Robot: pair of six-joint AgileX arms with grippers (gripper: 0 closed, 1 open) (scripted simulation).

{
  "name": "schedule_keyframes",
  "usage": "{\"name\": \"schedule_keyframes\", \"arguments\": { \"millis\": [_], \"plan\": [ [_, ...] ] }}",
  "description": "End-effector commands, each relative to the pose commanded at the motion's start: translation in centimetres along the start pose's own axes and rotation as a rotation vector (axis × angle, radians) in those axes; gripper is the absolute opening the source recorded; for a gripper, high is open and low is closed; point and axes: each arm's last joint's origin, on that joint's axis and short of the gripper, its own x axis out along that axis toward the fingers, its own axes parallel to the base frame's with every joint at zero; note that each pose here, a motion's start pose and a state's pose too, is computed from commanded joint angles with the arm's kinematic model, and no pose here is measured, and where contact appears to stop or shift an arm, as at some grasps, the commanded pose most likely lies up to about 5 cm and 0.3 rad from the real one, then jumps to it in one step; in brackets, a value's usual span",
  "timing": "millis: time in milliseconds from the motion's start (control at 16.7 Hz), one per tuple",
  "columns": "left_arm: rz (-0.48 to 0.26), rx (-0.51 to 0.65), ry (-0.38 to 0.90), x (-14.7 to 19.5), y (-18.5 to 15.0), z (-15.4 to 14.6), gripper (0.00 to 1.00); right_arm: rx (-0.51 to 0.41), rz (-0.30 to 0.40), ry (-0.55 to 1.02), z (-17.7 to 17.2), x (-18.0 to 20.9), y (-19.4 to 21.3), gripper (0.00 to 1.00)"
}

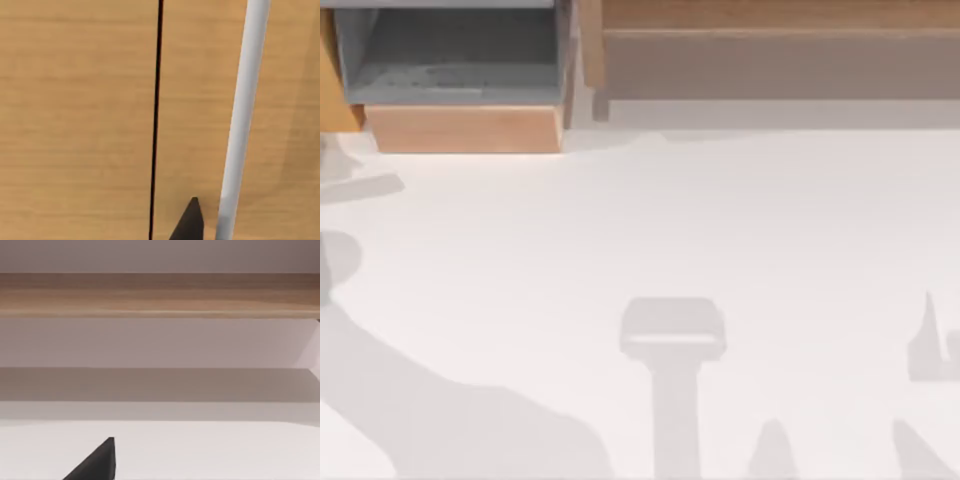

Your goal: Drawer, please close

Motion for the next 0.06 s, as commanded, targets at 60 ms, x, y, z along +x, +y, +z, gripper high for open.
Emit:
{"name": "schedule_keyframes", "arguments": {
  "millis": [60],
  "plan": [
    [0.0,0.0,0.0,0.0,0.0,0.0,1.0,0.0,0.0,0.0,0.0,0.0,0.0,1.0]
  ]
}}
